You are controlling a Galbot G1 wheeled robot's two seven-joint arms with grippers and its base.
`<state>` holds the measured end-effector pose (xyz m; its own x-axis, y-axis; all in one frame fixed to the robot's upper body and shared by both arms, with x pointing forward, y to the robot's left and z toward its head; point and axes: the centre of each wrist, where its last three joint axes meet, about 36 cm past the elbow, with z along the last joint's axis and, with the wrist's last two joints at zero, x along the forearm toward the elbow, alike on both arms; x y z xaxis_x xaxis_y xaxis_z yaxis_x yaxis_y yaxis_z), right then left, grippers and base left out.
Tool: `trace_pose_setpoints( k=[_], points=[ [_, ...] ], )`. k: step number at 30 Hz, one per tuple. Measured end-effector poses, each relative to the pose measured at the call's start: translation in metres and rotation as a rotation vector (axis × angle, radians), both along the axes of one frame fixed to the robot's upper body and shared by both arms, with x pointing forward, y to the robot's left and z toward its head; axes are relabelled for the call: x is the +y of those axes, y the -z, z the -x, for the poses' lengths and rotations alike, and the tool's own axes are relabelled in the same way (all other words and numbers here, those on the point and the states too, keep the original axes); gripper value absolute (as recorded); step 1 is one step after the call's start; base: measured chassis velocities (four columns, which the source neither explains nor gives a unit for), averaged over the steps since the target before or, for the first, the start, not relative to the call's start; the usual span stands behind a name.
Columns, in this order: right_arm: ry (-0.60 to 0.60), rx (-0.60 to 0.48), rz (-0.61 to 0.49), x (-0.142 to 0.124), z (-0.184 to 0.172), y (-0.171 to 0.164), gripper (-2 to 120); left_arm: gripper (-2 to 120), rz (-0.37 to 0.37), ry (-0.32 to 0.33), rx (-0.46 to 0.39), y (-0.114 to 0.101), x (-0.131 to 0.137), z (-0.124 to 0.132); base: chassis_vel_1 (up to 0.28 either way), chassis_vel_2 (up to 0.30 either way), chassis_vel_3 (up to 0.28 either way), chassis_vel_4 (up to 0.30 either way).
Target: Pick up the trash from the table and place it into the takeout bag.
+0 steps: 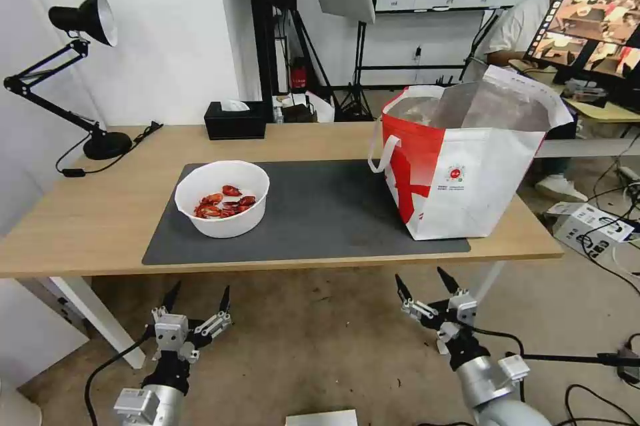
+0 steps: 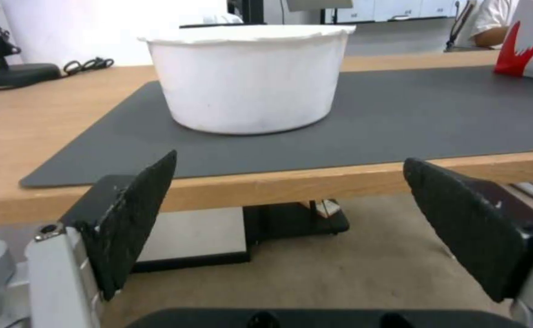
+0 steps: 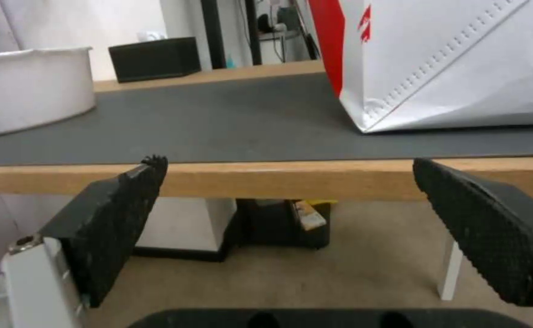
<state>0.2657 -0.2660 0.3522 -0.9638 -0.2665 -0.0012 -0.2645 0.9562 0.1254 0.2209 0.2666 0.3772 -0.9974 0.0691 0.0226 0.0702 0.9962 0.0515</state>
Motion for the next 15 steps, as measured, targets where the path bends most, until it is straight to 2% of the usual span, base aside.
trace_pose_setpoints(
  k=[3,15],
  points=[
    [0.003,0.004,0.006,-0.002,-0.002,0.011,100,100,0.007,0.002,0.010,0.000,-0.002,-0.001,0.000,0.000,0.000,0.000],
    [-0.041,-0.036,0.014,0.001,-0.010,-0.003,100,100,0.007,0.003,0.033,0.010,-0.001,-0.003,0.000,0.000,0.000,0.000]
  ],
)
